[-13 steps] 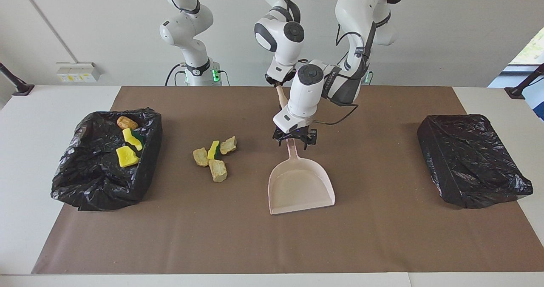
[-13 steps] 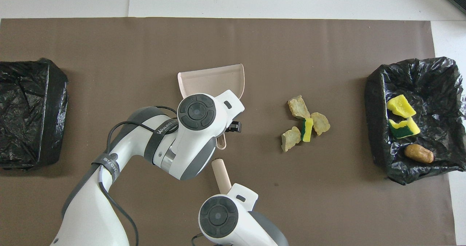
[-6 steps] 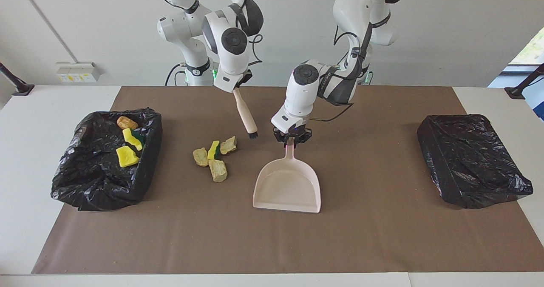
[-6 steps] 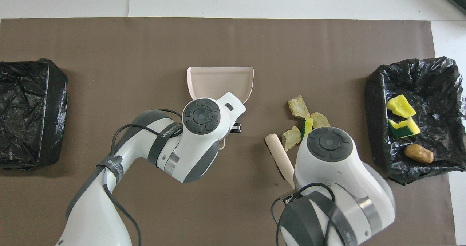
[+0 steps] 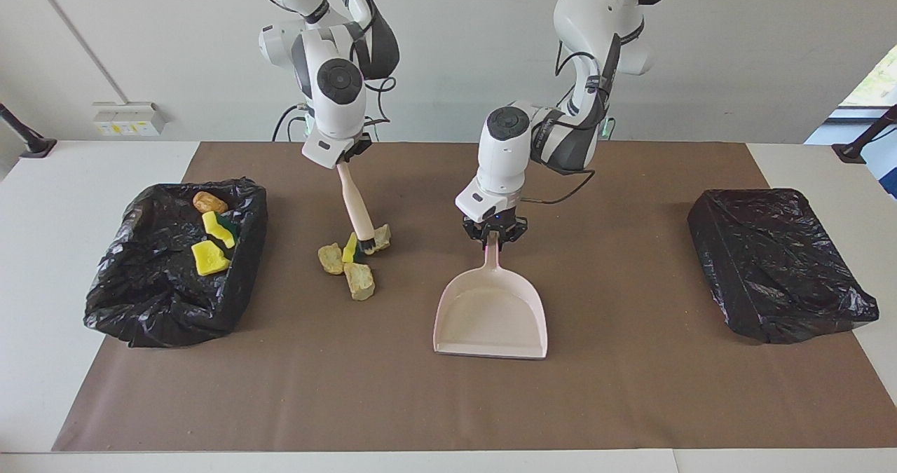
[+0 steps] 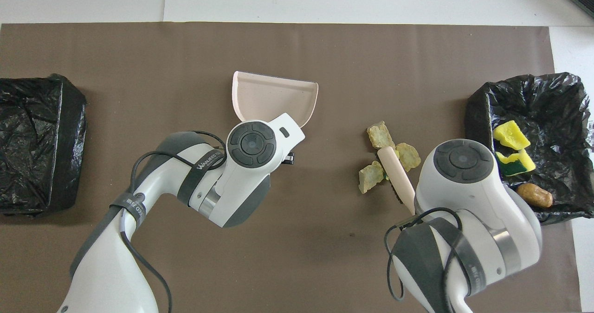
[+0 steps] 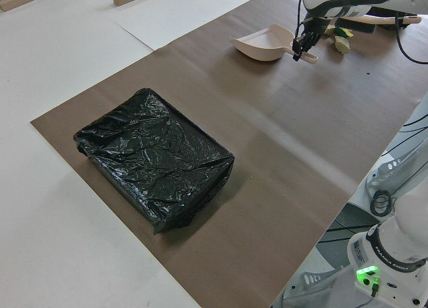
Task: Sweep and dump trash in bin
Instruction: 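Grasp the brush with the right gripper and lift it toward the scraps, then push the dustpan toward the scraps while the right gripper sweeps them in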
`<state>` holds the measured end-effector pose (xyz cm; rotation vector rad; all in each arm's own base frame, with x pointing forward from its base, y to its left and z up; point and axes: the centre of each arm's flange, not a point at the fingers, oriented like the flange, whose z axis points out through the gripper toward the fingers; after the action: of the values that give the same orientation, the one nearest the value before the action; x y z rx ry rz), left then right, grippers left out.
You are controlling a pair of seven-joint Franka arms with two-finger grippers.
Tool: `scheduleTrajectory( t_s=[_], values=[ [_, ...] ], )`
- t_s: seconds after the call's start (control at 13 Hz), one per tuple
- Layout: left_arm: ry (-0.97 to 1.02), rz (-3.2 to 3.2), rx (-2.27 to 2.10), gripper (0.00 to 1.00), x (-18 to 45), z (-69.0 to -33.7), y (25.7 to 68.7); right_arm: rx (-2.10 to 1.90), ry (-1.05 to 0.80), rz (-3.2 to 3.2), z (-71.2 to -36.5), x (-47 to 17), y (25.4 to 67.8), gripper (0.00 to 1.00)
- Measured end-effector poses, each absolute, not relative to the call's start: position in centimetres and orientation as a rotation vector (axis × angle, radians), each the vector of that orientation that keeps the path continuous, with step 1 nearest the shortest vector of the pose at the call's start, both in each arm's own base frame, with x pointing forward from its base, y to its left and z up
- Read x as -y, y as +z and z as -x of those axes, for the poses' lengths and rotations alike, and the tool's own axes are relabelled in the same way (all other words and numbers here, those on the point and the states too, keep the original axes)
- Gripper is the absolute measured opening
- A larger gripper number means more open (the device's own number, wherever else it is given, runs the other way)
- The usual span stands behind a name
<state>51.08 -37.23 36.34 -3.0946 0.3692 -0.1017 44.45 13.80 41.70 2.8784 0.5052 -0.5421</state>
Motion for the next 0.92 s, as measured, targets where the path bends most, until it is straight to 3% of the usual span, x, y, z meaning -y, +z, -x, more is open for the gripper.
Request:
scheduleTrajectory(
  t_s=[0.31, 0.54, 0.92],
  values=[
    [-0.001, 2.969, -0.806, 0.33, 33.1, -51.6, 40.0, -0.381, -0.384, -2.934, -48.1, -7.7, 40.7, 0.27],
    [0.102, 2.854, -1.109, 0.33, 31.3, -51.8, 39.7, -0.341, -0.41, -2.939, -49.2, -5.4, 38.5, 0.27],
    [0.22, 2.676, -1.486, 0.33, 31.3, -50.1, 39.0, -0.329, -0.486, -2.914, -48.6, -6.8, 36.5, 0.27]
  ],
)
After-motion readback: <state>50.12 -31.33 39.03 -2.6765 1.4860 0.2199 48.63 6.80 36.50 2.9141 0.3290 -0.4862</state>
